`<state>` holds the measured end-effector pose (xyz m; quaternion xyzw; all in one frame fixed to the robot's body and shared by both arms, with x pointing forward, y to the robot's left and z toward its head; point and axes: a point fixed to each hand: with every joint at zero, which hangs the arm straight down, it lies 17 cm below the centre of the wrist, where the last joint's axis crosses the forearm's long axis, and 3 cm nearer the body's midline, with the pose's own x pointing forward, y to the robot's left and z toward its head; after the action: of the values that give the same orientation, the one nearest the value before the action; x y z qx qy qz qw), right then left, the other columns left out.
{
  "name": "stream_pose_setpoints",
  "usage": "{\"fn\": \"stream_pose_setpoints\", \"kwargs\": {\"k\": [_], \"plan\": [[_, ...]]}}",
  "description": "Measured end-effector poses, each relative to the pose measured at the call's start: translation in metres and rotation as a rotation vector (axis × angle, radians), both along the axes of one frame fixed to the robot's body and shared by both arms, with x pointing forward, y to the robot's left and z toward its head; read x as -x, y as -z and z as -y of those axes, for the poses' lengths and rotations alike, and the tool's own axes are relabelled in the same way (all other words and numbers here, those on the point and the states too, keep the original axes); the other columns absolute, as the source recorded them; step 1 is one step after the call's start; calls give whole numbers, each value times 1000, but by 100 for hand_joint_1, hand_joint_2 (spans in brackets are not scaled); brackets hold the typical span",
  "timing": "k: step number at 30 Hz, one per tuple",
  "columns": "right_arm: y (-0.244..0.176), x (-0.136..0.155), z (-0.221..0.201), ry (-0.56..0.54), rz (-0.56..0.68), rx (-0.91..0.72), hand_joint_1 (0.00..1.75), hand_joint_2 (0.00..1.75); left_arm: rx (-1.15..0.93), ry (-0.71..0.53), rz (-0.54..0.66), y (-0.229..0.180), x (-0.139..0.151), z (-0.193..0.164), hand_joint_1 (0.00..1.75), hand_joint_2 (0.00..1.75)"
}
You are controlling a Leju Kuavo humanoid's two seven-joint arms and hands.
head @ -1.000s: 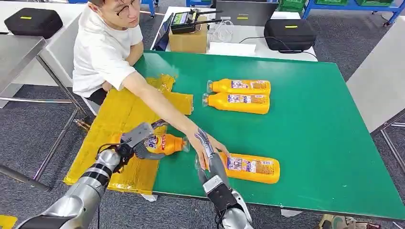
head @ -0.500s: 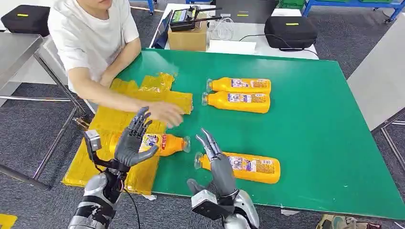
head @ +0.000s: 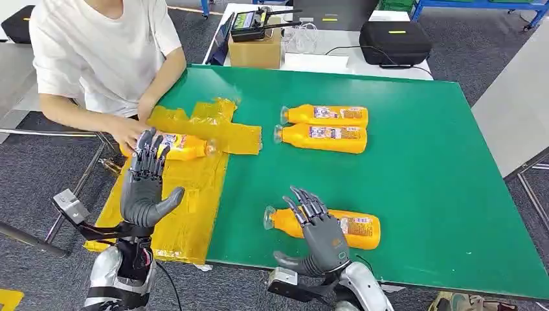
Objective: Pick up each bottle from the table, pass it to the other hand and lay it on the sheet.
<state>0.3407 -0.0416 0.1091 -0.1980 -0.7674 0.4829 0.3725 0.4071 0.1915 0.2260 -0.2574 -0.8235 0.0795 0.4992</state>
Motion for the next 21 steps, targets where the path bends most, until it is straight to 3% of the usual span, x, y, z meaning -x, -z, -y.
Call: {"fn": "stream_pose_setpoints", "kwargs": {"k": [6, 11, 21], "plan": [[22, -4, 19, 40, -47, 103, 0, 175, 28, -19, 12, -7, 5, -5, 0, 175], [47, -13, 61, 121, -80, 208, 0, 175, 15, -3, 19, -10, 14, 0, 0, 175], [77, -28, 119, 295, -173, 282, 0, 175, -91, 218, 59, -9, 70, 99, 0, 175]]}}
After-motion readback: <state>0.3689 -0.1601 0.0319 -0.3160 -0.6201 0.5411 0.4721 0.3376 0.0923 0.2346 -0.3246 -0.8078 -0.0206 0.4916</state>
